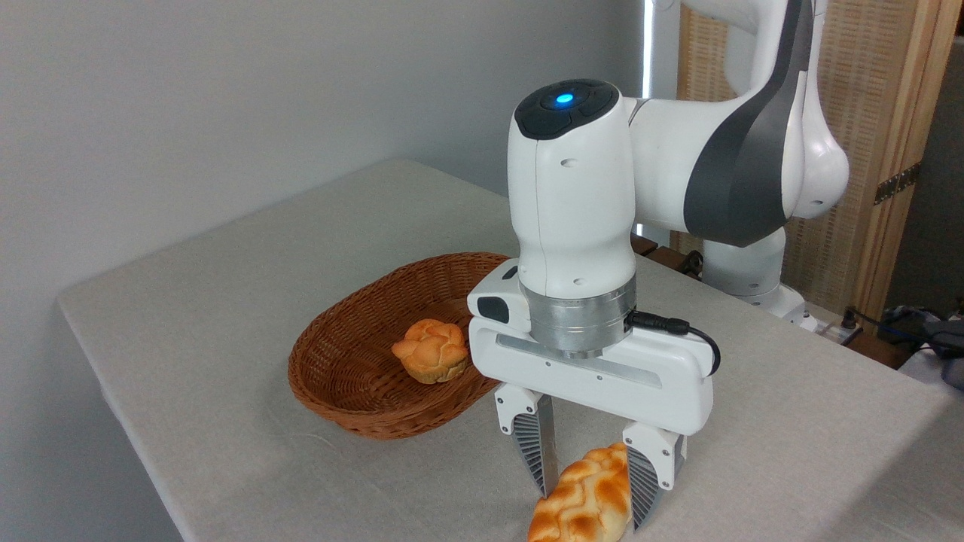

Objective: Put bread into the basket
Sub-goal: 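Close the gripper on the braided loaf and lift it, then carry the braided loaf over the basket and lower it beside the bun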

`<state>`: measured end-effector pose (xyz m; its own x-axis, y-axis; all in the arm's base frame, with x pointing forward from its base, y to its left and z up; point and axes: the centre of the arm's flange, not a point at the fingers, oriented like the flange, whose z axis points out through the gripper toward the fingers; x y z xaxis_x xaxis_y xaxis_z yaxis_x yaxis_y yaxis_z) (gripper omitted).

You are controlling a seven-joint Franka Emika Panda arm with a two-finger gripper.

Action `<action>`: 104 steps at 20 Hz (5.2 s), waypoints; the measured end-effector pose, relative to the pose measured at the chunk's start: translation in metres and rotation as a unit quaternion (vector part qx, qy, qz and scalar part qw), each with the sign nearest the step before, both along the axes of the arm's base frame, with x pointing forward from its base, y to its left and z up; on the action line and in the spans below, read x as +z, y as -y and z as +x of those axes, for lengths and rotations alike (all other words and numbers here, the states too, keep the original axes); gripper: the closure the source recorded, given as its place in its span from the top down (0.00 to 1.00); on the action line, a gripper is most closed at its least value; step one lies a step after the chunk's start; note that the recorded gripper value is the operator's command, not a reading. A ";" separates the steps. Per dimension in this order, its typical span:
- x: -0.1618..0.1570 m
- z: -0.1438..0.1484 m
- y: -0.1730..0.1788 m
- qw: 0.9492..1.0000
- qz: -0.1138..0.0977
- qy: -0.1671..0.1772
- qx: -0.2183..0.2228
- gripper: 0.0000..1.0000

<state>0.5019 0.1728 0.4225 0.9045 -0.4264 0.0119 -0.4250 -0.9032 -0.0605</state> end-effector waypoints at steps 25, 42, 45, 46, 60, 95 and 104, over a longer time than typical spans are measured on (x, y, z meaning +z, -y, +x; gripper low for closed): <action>-0.015 -0.003 0.003 0.997 -0.007 0.007 -0.079 1.00; -0.028 -0.010 0.006 0.997 -0.013 -0.008 -0.080 0.31; -0.028 -0.010 0.006 0.997 -0.013 -0.008 -0.079 0.27; -0.028 -0.010 0.006 0.997 -0.013 -0.008 -0.079 0.27; 0.045 0.023 0.035 0.996 0.000 0.044 -0.082 0.27; 0.044 -0.022 0.316 0.975 0.015 -0.142 -0.169 1.00; 0.046 -0.023 0.318 0.975 0.018 -0.140 -0.172 1.00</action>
<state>0.4787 -0.1449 0.4680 0.6740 -0.7003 -0.2351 -0.7064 -0.7041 0.0722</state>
